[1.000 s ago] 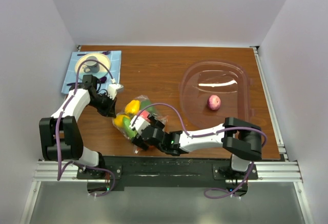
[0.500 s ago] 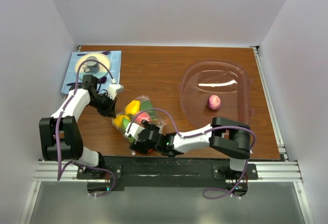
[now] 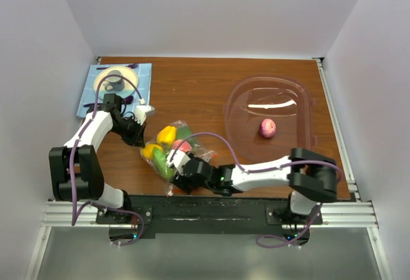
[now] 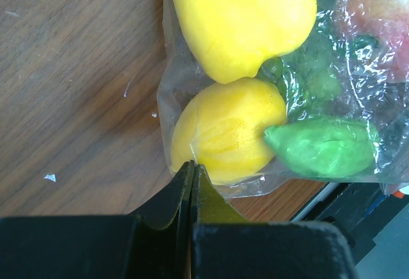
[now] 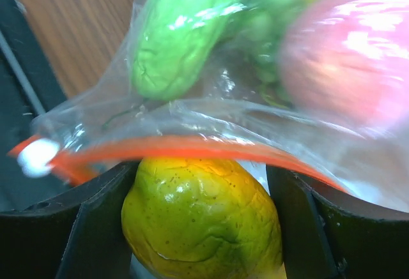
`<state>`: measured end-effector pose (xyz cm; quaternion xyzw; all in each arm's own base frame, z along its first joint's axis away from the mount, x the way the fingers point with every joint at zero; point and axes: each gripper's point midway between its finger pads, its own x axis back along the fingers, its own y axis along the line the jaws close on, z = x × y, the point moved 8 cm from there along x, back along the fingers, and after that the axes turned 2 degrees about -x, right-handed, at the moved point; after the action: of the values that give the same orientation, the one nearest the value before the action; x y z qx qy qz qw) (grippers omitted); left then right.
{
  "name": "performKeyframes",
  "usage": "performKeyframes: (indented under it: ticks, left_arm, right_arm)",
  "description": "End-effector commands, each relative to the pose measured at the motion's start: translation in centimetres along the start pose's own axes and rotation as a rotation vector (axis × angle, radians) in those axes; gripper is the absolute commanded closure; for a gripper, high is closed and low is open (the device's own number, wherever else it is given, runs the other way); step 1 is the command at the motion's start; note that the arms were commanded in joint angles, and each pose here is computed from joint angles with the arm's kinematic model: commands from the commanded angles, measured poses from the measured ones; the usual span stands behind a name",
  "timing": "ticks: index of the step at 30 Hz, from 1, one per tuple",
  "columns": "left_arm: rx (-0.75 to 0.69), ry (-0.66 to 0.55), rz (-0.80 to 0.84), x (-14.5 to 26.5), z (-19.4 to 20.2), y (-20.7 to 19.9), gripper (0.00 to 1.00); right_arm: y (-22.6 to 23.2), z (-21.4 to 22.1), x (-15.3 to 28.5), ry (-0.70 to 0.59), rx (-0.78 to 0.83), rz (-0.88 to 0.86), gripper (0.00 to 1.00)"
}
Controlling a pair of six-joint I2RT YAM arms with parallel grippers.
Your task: Open the zip-top bag and remove the fake food
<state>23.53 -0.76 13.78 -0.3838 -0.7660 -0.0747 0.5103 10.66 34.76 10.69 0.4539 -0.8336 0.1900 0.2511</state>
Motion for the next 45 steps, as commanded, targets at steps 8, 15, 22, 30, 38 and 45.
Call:
performKeyframes:
  ticks: [8, 15, 22, 30, 38, 45]
  left_arm:
    - [-0.014, -0.017, -0.017, 0.2, 0.0, 0.0, 1.00]
    - [-0.020, -0.037, -0.003, 0.9, -0.6, -0.3, 1.00]
    - [-0.021, -0.049, 0.013, 1.2, -0.9, -0.7, 1.00]
    - [-0.020, -0.046, 0.025, 1.2, -0.9, -0.7, 1.00]
    - [-0.025, -0.105, 0.097, 4.3, -2.9, -2.9, 1.00]
    - [-0.037, -0.107, 0.119, 5.0, -3.0, -3.5, 0.79]
  right_arm:
    - [-8.6, -3.7, 9.1, -0.116, -0.459, 0.284, 1.00]
    - [-17.7, -2.1, 11.7, -0.146, -0.622, 0.740, 1.00]
    - [-20.5, -1.8, 10.9, -0.017, -0.657, 0.885, 0.01]
    - [-19.6, -4.3, 13.6, -0.167, -0.564, 0.816, 0.01]
    - [-10.4, -4.2, 13.0, -0.252, -0.427, 0.446, 1.00]
    - [-5.8, -0.5, 8.7, -0.132, -0.454, 0.307, 1.00]
